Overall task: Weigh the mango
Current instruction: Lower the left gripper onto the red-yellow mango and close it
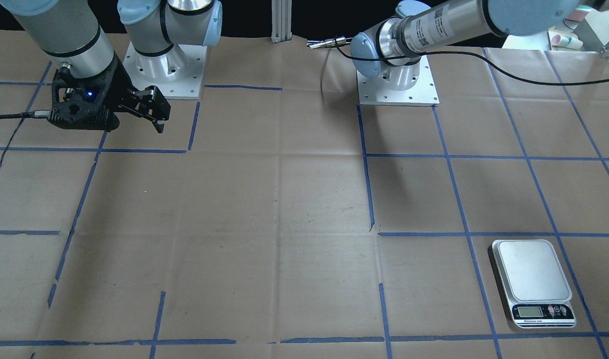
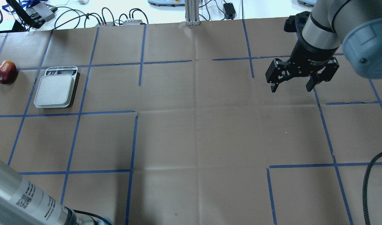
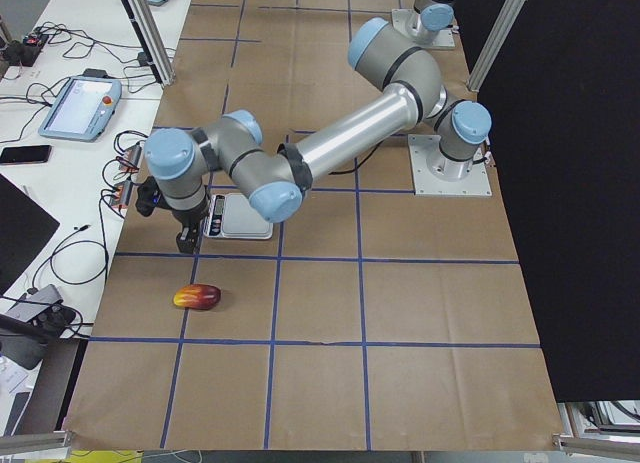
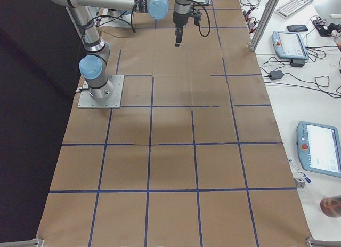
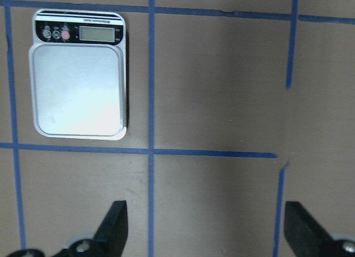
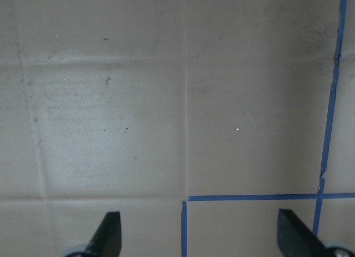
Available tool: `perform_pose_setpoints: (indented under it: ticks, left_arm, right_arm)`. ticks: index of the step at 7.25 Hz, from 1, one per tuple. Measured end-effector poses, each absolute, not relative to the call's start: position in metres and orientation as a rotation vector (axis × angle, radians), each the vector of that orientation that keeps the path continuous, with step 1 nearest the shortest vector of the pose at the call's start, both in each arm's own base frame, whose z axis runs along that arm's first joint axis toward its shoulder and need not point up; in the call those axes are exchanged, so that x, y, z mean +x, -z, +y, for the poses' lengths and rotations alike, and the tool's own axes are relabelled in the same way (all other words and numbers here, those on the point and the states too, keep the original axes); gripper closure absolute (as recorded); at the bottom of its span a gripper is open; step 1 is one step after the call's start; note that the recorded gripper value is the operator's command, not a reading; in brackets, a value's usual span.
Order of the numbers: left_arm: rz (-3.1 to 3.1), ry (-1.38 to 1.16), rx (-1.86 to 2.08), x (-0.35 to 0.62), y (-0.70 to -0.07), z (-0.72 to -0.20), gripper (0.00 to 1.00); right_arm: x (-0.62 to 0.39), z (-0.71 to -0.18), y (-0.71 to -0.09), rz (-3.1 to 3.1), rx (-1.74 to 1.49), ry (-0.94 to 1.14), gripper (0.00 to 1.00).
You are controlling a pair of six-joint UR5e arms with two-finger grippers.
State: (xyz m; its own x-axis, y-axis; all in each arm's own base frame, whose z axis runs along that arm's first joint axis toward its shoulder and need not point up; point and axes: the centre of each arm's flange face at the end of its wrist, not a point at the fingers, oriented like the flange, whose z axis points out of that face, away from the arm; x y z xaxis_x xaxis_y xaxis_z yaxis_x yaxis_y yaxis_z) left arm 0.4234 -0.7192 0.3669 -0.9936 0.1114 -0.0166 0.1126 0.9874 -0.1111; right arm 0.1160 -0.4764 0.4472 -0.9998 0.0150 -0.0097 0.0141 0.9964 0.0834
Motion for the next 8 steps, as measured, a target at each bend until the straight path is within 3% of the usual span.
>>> perform_pose_setpoints:
  ticks: [5,8]
  left_arm:
    - [3.164,0.101,0.172,0.479,-0.209,-0.766,0.02]
    - [3.180,0.049,0.163,0.480,-0.180,-0.766,0.46]
  right_arm:
    - [0.116,-0.476,-0.447,3.128,0.023,-0.131,0.00]
    - [0.116,-0.476,-0.447,3.128,0.023,-0.131,0.00]
